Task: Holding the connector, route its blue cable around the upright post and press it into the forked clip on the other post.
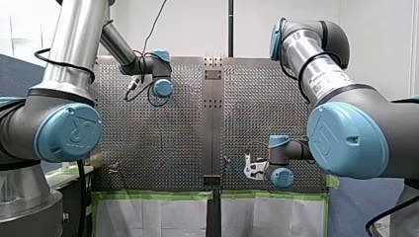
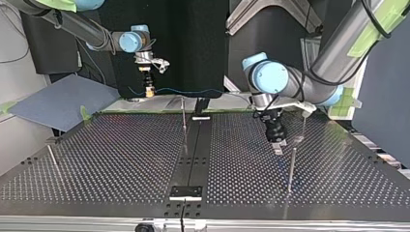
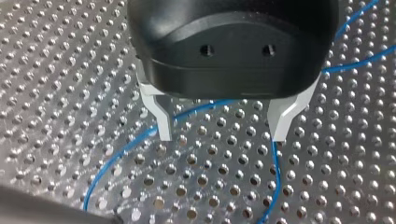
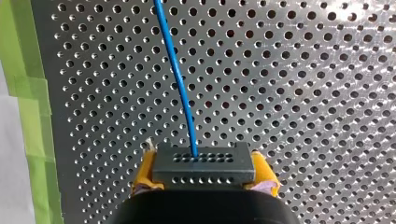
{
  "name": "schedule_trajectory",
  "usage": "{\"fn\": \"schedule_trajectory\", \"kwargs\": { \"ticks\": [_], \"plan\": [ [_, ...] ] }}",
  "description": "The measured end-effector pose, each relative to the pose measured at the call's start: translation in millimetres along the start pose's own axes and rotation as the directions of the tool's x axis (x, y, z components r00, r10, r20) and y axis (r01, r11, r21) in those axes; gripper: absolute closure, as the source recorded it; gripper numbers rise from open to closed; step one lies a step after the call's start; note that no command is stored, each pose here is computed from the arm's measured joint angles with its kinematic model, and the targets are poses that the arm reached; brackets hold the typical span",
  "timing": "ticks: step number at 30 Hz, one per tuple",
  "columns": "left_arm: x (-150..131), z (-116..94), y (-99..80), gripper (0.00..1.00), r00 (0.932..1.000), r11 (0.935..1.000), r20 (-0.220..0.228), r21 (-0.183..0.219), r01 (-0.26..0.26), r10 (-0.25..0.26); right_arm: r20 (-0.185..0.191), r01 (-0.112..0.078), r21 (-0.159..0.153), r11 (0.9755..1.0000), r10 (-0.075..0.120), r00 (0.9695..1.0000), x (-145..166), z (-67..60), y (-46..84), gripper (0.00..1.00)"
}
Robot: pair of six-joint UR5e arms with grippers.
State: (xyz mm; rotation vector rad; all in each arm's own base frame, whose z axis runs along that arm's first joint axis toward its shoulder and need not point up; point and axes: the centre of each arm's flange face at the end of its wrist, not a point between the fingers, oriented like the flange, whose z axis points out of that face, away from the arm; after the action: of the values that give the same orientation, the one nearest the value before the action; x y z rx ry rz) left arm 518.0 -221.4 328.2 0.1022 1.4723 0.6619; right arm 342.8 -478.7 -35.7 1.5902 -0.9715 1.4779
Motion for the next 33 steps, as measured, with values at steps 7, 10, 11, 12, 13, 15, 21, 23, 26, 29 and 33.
{"fn": "schedule_trajectory", "kwargs": {
  "ticks": [7,10,11,12,13,15,21,23,26,29,33],
  "plan": [
    [2,8,3.9,0.00,0.9998,0.9998,0.017,0.010,-0.015,0.015,0.000,0.000,0.001,1.0000,0.000,1.0000,-1,-0.2,-0.8,0.93],
    [2,8,4.0,0.00,0.9995,0.9995,0.016,0.015,-0.026,0.026,0.001,0.000,0.001,1.0000,0.000,1.0000,-2,-0.4,-0.8,0.93],
    [2,8,4.1,0.00,0.9995,0.9995,0.014,0.014,-0.028,0.028,0.001,0.000,0.001,1.0000,0.000,1.0000,-2,-0.3,-0.8,0.93],
    [3,8,4.1,0.00,0.9995,0.9995,0.011,0.012,-0.030,0.030,0.002,0.000,0.001,1.0000,0.000,1.0000,-2,-0.4,-0.9,0.93],
    [3,7,4.1,0.00,0.9995,0.9995,0.008,0.010,-0.031,0.031,0.002,0.000,0.001,1.0000,0.000,1.0000,-2,-0.5,-0.9,0.93],
    [3,6,3.8,0.00,0.9994,0.9994,0.005,0.008,-0.033,0.033,0.002,0.000,0.001,1.0000,0.000,1.0000,-2,-0.5,-0.8,0.93],
    [3,-1,1.9,0.00,0.9976,0.9979,-0.024,0.000,-0.065,0.065,0.003,0.000,0.000,1.0000,0.000,1.0000,-4,-0.8,-0.2,0.93],
    [3,-5,0.6,0.00,0.9968,0.9973,-0.033,0.001,-0.073,0.073,0.002,0.000,0.000,1.0000,0.000,1.0000,-4,-0.8,-0.2,0.93],
    [2,-9,-2.3,0.00,0.9963,0.9970,-0.036,0.007,-0.077,0.078,0.001,0.000,0.000,1.0000,0.000,1.0000,-4,-0.6,-0.1,0.93],
    [1,-12,-5.0,0.00,0.9964,0.9968,-0.032,0.013,-0.079,0.079,0.001,0.000,0.001,1.0000,0.000,1.0000,-4,-0.8,-0.5,0.93],
    [-1,-14,-6.7,0.00,0.9958,0.9961,-0.029,0.018,-0.086,0.087,0.002,0.000,0.001,1.0000,0.000,1.0000,-5,-0.9,-0.7,0.93]
  ]
}}
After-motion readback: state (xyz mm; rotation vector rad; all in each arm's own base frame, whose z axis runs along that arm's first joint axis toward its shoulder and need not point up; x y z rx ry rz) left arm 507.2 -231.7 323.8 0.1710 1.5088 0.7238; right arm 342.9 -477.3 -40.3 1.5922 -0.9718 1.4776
